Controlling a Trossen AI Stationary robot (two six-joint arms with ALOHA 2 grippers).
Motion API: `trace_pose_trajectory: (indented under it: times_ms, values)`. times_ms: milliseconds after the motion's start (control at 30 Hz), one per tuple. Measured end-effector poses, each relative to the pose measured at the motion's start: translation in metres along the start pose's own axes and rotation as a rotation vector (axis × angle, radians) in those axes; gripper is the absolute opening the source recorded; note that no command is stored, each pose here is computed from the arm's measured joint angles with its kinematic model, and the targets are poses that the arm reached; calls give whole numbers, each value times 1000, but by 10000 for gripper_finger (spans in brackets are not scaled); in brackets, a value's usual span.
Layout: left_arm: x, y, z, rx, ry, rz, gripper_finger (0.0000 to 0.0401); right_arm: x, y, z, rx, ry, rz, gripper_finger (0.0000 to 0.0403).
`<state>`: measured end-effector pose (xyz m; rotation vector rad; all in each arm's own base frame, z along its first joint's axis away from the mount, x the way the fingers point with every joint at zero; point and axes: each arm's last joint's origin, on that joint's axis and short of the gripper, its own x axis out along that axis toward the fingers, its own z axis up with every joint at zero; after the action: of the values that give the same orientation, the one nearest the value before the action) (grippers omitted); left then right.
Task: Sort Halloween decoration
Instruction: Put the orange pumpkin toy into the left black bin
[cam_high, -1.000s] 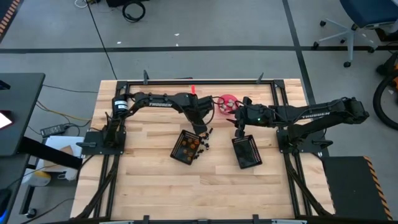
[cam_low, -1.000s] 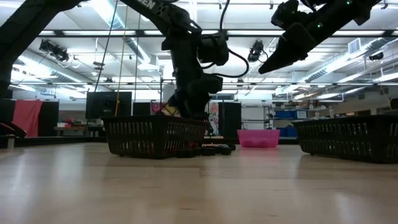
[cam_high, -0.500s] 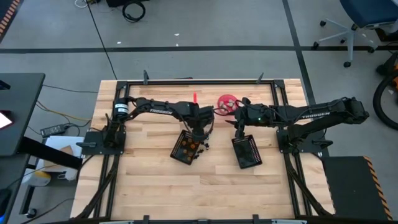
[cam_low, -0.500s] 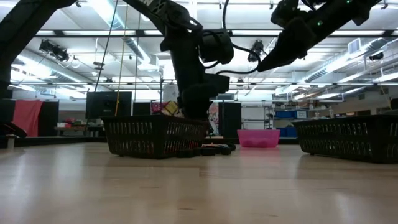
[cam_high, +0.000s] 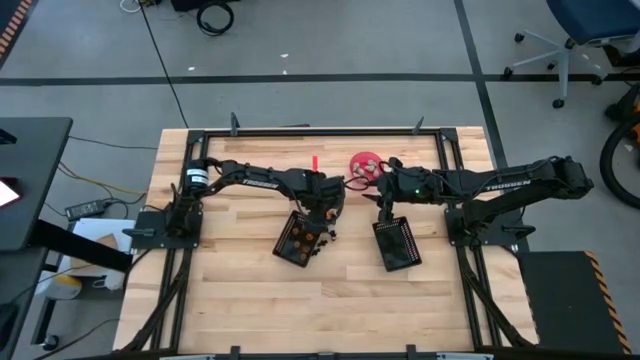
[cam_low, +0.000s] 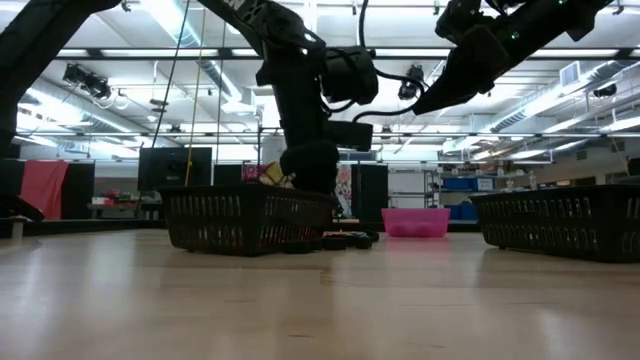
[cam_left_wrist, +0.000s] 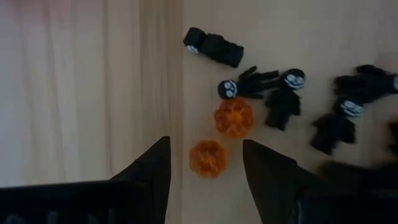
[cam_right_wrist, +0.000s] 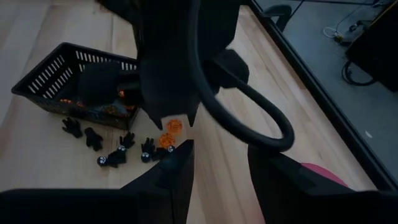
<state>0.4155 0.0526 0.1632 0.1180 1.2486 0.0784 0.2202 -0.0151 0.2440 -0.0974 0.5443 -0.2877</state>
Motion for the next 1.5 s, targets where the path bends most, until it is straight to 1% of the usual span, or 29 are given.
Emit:
trace_pose_trajectory:
  times_ms: [233,700,767,1000,1200,1333,1500]
  values:
    - [20,-3,-3,43,49,-9,172,0,0,0,0,1,2,155]
    - [20,-5,-5,46,73,-12,170,0,0,0,-3,2,3,155]
    - [20,-5,-6,46,76,-14,162,0,0,0,-3,1,4,155]
    - [20,-5,-7,66,87,-17,106,0,0,0,-3,1,4,155]
    - [16,-4,-4,79,108,-20,71,0,0,0,-3,4,4,155]
    - [8,-1,2,86,127,-22,62,0,0,-2,-6,15,4,155]
    - [-10,12,12,77,129,-13,61,0,0,-1,-1,13,8,155]
